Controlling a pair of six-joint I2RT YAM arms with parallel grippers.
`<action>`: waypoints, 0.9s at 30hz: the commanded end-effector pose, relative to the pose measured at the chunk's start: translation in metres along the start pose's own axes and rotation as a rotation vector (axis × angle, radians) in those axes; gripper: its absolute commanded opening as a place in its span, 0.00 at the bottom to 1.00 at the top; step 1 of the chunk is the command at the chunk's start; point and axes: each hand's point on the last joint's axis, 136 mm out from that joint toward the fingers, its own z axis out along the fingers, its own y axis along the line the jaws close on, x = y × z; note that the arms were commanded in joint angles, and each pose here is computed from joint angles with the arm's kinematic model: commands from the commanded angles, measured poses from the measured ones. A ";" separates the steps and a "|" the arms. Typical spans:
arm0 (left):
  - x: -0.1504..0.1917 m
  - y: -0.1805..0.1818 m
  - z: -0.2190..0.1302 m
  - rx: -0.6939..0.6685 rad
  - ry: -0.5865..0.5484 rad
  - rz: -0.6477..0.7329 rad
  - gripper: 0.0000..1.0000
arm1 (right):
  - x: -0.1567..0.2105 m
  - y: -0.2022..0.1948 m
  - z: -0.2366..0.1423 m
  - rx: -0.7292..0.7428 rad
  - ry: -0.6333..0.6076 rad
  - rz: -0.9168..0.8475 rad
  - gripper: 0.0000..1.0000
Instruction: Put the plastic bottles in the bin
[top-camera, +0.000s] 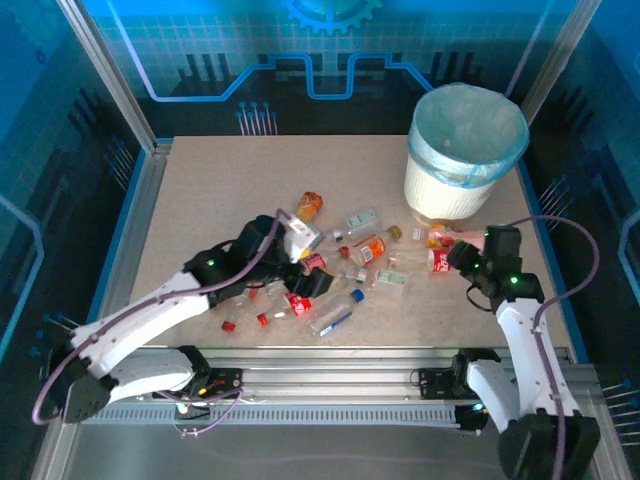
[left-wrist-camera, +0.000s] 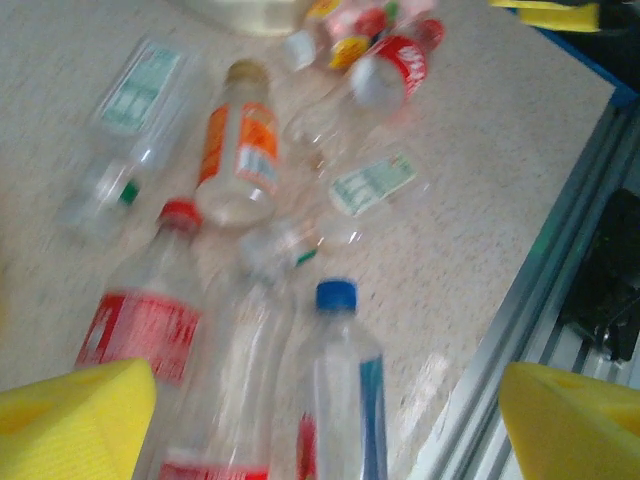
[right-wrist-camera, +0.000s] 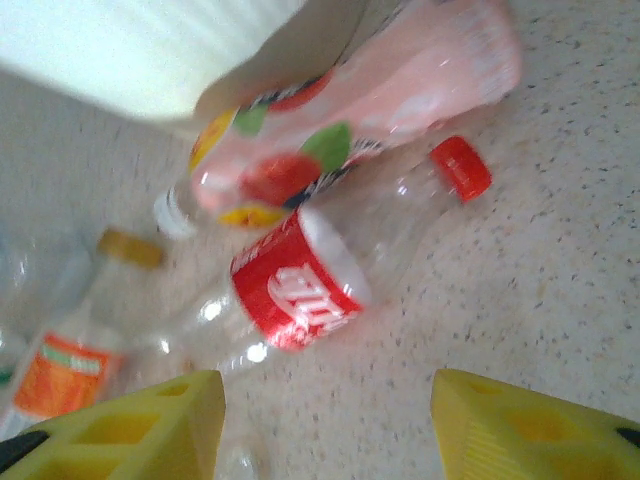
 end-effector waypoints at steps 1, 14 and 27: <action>-0.046 -0.029 0.022 0.035 -0.075 0.148 0.91 | -0.028 0.012 0.015 -0.164 -0.013 0.121 0.56; -0.064 -0.069 0.104 0.103 -0.007 0.103 0.90 | -0.051 -0.045 0.073 -0.206 0.052 0.352 0.49; -0.051 -0.082 0.154 0.101 0.105 0.098 0.90 | -0.040 -0.066 0.109 -0.219 0.093 0.424 0.47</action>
